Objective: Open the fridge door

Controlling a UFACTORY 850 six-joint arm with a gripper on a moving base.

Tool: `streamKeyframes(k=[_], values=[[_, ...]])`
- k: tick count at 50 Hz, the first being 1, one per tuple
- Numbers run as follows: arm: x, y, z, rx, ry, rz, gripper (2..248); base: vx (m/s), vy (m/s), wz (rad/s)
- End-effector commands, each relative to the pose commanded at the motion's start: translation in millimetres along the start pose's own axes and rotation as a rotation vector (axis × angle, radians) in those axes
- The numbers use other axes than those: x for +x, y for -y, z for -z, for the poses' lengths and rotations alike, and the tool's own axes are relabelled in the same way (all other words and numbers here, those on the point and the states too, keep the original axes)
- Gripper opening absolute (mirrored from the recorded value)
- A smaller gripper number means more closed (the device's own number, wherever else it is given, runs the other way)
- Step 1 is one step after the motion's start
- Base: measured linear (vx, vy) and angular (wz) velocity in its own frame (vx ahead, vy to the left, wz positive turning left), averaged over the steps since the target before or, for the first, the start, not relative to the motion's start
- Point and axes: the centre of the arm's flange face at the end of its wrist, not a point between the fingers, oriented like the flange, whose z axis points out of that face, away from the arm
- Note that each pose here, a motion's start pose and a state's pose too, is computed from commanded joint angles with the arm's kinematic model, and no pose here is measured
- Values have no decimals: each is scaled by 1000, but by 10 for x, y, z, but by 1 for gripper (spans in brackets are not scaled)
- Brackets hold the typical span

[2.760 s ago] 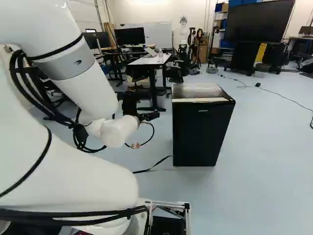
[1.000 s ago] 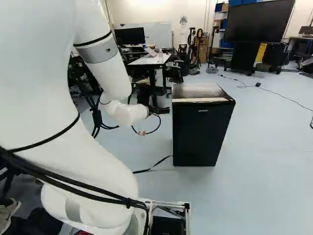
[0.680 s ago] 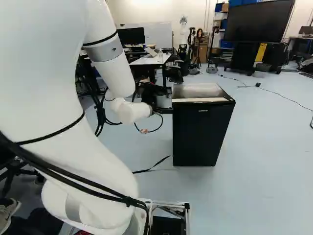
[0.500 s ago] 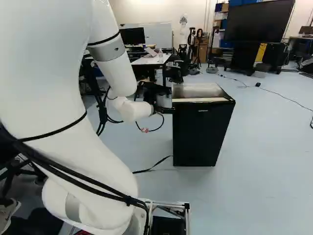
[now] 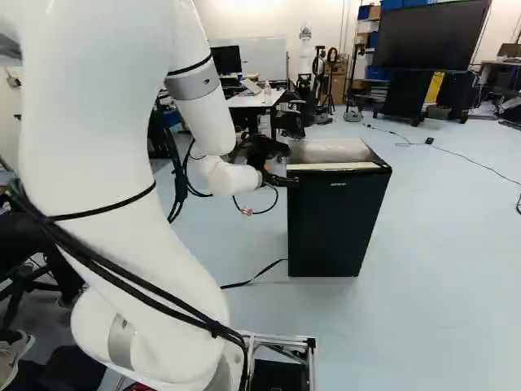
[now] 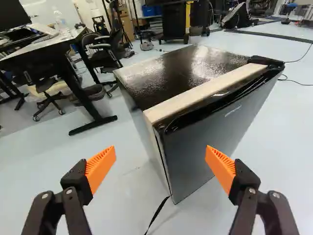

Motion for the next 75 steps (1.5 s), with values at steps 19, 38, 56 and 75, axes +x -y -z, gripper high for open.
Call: streamKeyframes(k=[19, 38, 56, 75], values=[[70, -5, -186, -38, -7, -34, 247, 0, 0, 0], [78, 8, -232, -76, -8, -75, 247, 0, 0, 0], [19, 91, -142, -100, -1, -112, 247, 0, 0, 0], [-50, 252, -65, -113, 10, -146, 247, 0, 0, 0]])
